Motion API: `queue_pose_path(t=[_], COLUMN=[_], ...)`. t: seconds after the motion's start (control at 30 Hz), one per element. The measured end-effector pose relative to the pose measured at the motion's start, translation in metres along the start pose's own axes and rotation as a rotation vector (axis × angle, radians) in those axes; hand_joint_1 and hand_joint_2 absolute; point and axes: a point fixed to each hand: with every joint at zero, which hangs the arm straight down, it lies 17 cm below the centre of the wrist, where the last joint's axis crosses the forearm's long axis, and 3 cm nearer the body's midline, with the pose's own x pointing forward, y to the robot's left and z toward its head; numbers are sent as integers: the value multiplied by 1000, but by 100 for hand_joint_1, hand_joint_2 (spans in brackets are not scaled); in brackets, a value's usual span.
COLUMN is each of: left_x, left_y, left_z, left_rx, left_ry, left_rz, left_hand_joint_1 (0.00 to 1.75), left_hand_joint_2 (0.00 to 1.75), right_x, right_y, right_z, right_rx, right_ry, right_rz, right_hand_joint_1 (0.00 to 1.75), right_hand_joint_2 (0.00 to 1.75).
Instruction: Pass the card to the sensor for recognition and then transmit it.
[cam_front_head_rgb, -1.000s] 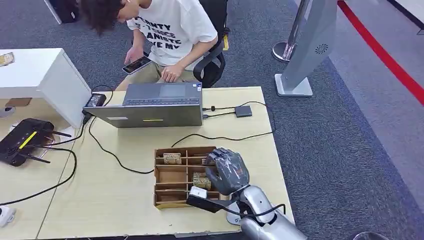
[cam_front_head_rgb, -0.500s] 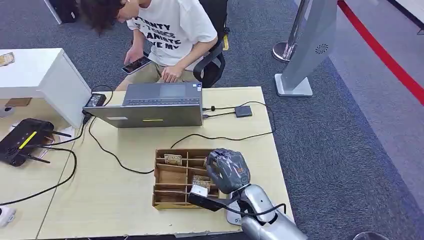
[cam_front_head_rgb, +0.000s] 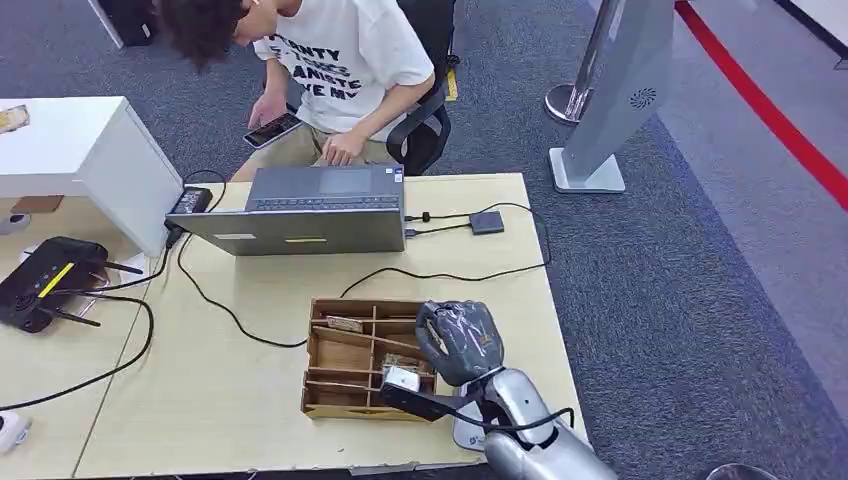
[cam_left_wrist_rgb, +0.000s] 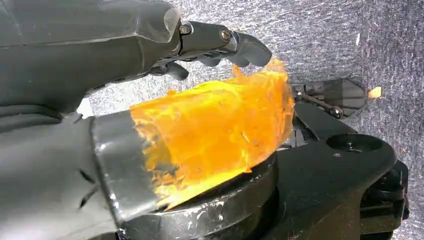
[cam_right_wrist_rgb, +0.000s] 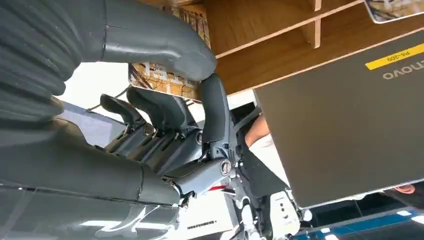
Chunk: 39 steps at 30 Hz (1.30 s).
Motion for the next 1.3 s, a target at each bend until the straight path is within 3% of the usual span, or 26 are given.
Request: queue_pose_path(t=[0.77, 0.83, 0.87, 0.9, 1.07, 1.3], left_x=[1, 1, 1, 2, 2, 3], left_y=[1, 1, 2, 2, 2, 4], left_z=[0, 0, 0, 0, 0, 0], left_rx=[7, 7, 8, 8, 13, 19], left_ry=[-5, -7, -8, -9, -12, -18], left_rz=[4, 5, 8, 8, 22, 47], left_hand_joint_1=[0, 0, 0, 0, 0, 0], left_hand_joint_2=[0, 0, 0, 0, 0, 0], right_x=[2, 2, 1, 2, 8, 26], right_y=[-30, -33, -36, -40, -62, -70], right_z=[1, 1, 2, 1, 2, 5], right_rx=[-109, -120, -129, -140, -192, -140], right_ry=[1, 5, 8, 9, 10, -12], right_rz=[-20, -28, -37, -45, -181, -430], right_hand_joint_1=[173, 141, 110, 17, 5, 5], right_hand_joint_2=[175, 175, 175, 175, 175, 175])
